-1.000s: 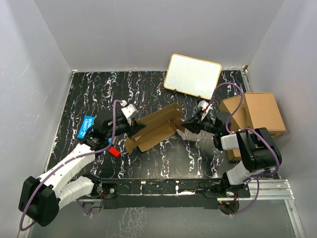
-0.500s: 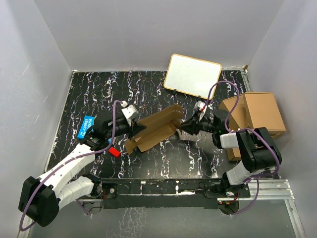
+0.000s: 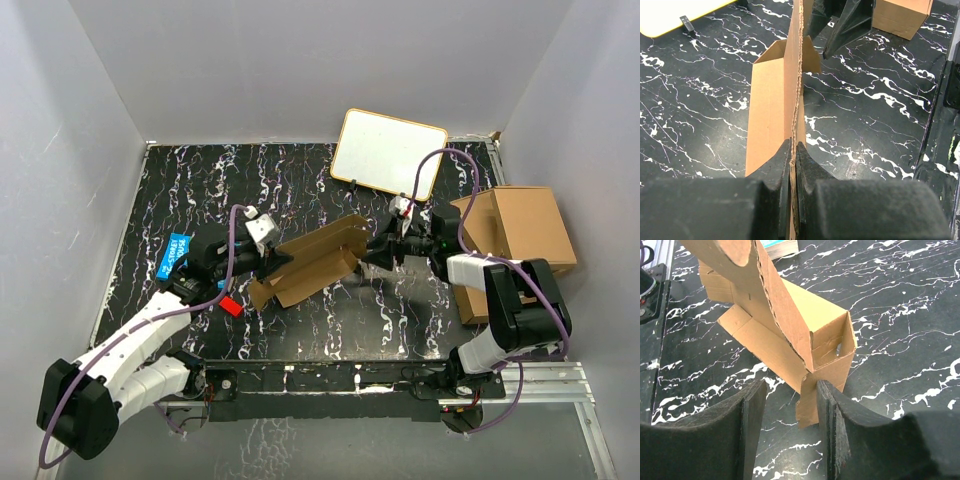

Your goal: Fold the paper box

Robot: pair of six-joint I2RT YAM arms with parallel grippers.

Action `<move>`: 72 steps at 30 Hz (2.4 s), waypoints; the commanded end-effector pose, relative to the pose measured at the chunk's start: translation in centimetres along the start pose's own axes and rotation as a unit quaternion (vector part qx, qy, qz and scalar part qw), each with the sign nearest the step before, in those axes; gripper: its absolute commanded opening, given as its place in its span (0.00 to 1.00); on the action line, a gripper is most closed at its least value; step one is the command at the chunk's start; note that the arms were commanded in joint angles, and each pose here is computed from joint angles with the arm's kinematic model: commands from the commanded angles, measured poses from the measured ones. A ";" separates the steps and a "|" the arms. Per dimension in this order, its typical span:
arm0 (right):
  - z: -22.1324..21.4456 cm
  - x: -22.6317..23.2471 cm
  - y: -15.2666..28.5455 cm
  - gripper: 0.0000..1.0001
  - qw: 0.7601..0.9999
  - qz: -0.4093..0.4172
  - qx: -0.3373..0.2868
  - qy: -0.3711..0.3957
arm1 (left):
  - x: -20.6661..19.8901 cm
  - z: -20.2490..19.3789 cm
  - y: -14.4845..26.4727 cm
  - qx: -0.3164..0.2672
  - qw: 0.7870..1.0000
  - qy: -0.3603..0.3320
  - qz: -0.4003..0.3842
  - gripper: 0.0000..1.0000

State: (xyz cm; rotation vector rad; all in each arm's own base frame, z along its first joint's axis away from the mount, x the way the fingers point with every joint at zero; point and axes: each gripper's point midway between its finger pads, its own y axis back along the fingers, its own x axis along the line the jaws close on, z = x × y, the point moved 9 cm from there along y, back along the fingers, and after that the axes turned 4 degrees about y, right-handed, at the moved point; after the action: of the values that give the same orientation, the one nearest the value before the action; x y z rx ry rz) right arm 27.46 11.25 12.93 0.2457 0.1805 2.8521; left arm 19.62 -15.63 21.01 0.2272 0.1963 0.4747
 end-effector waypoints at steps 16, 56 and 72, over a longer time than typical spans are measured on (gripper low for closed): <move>6.2 -4.4 3.5 0.56 0.992 -0.022 0.025 0.125 | -0.4 0.6 0.8 -0.015 1.000 -0.015 -0.010 0.00; 1.2 -4.7 -2.8 0.55 0.980 0.153 0.025 0.127 | -0.9 0.7 0.7 -0.027 0.999 -0.003 -0.037 0.00; 1.4 -2.5 -3.2 0.55 0.995 0.025 -0.018 0.092 | -1.0 0.3 0.6 -0.031 0.999 0.009 -0.041 0.00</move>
State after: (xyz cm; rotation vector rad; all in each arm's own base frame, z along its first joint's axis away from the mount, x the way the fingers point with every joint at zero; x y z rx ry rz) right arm 30.11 12.88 10.86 0.1480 0.2977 2.9631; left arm 18.87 -15.62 21.08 0.1838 0.2232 0.4269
